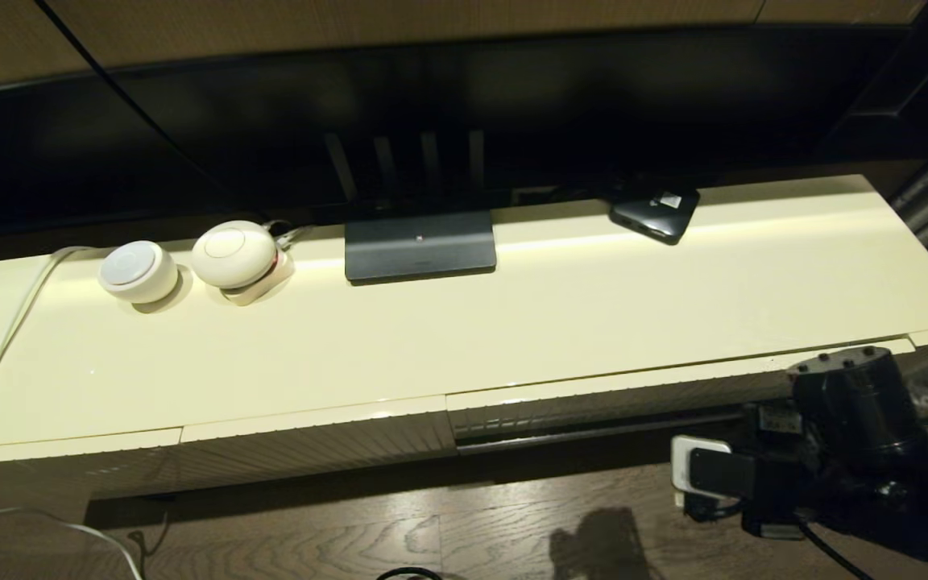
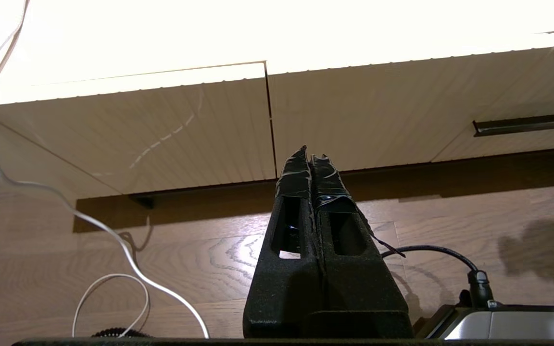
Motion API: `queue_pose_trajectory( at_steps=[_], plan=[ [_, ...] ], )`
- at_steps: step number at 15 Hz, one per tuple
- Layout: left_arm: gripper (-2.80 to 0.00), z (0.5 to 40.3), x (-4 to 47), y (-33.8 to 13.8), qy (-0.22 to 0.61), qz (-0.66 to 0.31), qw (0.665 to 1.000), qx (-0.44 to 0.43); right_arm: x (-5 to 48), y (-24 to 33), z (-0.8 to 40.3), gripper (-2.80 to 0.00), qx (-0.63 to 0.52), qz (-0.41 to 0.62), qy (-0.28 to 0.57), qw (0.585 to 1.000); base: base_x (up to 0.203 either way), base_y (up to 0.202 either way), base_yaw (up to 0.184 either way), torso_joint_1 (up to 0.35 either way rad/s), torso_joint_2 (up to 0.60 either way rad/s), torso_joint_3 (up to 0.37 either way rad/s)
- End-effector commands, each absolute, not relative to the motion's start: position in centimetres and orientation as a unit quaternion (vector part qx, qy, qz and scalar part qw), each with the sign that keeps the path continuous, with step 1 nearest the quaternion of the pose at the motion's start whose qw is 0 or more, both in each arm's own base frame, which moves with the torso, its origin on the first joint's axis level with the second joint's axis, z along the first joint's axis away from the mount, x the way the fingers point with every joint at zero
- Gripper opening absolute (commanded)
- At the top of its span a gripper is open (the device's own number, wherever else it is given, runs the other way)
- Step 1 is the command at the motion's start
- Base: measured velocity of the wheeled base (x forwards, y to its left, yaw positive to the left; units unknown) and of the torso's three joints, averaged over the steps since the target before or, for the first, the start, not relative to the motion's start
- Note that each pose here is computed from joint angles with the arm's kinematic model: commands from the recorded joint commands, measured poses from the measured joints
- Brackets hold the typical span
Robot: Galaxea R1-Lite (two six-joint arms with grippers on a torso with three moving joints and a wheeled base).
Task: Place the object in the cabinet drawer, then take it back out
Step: Close the drawer, then open the drawer
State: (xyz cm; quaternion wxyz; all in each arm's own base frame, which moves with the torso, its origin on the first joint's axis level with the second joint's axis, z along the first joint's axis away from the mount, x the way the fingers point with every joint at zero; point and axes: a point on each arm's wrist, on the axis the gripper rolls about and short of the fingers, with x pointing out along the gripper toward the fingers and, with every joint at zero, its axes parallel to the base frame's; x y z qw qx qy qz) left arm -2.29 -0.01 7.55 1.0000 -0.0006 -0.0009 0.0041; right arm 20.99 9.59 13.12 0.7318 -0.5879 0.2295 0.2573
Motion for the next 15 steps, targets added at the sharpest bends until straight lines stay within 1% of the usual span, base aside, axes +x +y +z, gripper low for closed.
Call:
queue_pose_trajectory(
  at_steps=[1,3,5,7,8,12,13,15],
  plan=[
    [-2.80,7.5,-2.3,0.0,0.001,0.005,1.000,-0.001,16.1,7.3,15.0,-2.80,-0.590,0.290,0.264,0.706,0.000,0.000,0.000,0.000,0.00,0.000],
    [-2.80,7.5,-2.3,0.0,0.001,0.005,1.000,-0.001,13.0,5.8,15.4,-2.80,-0.588,0.311,0.284,0.690,0.000,0.000,0.000,0.000,0.00,0.000],
    [-2.80,7.5,-2.3,0.0,0.001,0.005,1.000,-0.001,10.6,4.7,14.7,-2.80,-0.585,0.330,0.309,0.674,0.000,0.000,0.000,0.000,0.00,0.000],
    [-2.80,7.5,-2.3,0.0,0.001,0.005,1.000,-0.001,9.2,4.0,14.1,-2.80,-0.581,0.335,0.309,0.675,0.000,0.000,0.000,0.000,0.00,0.000],
    [-2.80,7.5,-2.3,0.0,0.001,0.005,1.000,-0.001,8.6,3.8,14.2,-2.80,-0.580,0.332,0.297,0.682,0.000,0.000,0.000,0.000,0.00,0.000],
    [-2.80,7.5,-2.3,0.0,0.001,0.005,1.000,-0.001,5.3,2.1,14.6,-2.80,-0.558,0.299,0.245,0.735,0.000,0.000,0.000,0.000,0.00,0.000],
    [-2.80,7.5,-2.3,0.0,0.001,0.005,1.000,-0.001,4.5,1.7,14.2,-2.80,-0.553,0.292,0.242,0.742,0.000,0.000,0.000,0.000,0.00,0.000],
    [-2.80,7.5,-2.3,0.0,0.000,0.005,1.000,-0.001,3.3,1.1,12.4,-2.80,-0.548,0.302,0.263,0.735,0.000,0.000,0.000,0.000,0.00,0.000]
  ],
)
